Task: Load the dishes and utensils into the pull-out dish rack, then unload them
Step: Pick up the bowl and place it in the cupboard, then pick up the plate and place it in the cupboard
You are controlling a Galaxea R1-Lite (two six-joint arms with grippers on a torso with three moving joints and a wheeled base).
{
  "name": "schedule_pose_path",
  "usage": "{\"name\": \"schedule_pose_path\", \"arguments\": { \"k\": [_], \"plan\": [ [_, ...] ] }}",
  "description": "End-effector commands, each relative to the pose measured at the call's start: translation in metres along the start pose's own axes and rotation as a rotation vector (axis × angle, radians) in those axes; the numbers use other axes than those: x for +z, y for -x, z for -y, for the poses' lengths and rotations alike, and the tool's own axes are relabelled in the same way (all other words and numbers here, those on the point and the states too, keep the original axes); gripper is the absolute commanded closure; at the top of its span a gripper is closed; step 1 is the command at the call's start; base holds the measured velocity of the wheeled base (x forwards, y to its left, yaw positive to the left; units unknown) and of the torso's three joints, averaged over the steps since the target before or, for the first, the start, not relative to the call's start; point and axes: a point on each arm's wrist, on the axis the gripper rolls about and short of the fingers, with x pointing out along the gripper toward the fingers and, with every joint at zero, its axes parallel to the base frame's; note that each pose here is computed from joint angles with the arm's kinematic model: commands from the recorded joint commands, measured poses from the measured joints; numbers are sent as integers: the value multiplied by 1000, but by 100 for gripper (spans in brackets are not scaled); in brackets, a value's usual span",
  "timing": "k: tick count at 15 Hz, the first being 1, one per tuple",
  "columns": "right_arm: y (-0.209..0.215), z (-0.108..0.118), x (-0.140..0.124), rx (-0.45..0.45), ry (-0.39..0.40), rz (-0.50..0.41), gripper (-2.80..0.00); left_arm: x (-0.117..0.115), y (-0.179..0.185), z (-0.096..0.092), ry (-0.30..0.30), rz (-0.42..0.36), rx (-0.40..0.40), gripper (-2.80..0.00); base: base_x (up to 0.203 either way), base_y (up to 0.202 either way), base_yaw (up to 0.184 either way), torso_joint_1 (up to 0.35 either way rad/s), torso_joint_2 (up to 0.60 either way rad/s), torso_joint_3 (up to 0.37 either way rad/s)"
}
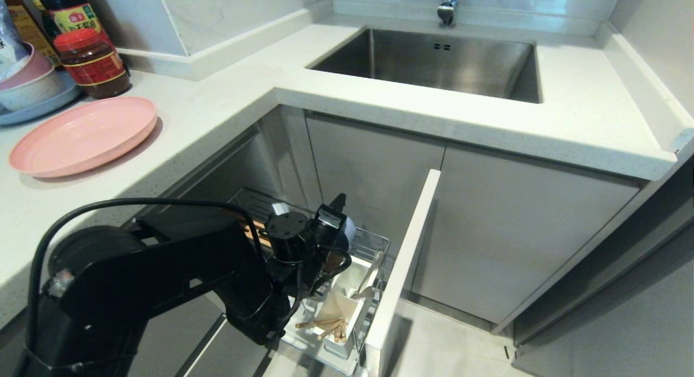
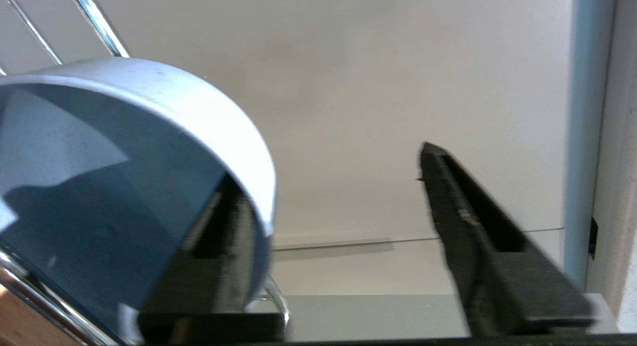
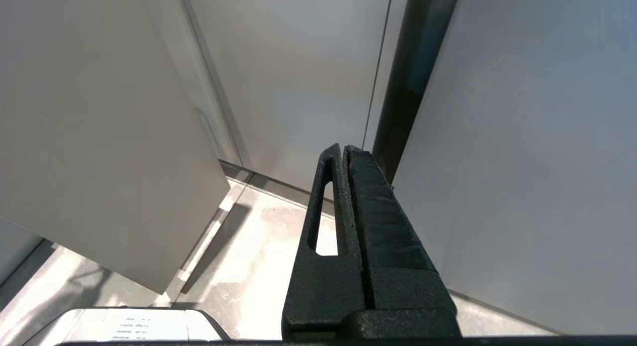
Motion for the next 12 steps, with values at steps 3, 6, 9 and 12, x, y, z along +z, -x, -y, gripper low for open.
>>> {"name": "schedule_pose_path", "arguments": {
  "k": [3,6,9,12],
  "plan": [
    [0,0,0,0,0,0,0,5,6,20,-22,1,17,-280,0,0,0,0,0,0],
    [0,0,0,0,0,0,0,10,13,40,-89,-22,60,-280,0,0,0,0,0,0],
    [0,0,0,0,0,0,0,12,17,52,-191,-24,115,-280,0,0,0,0,0,0],
    [0,0,0,0,0,0,0,8,21,49,-293,-105,218,-280,0,0,0,0,0,0]
  ]
}}
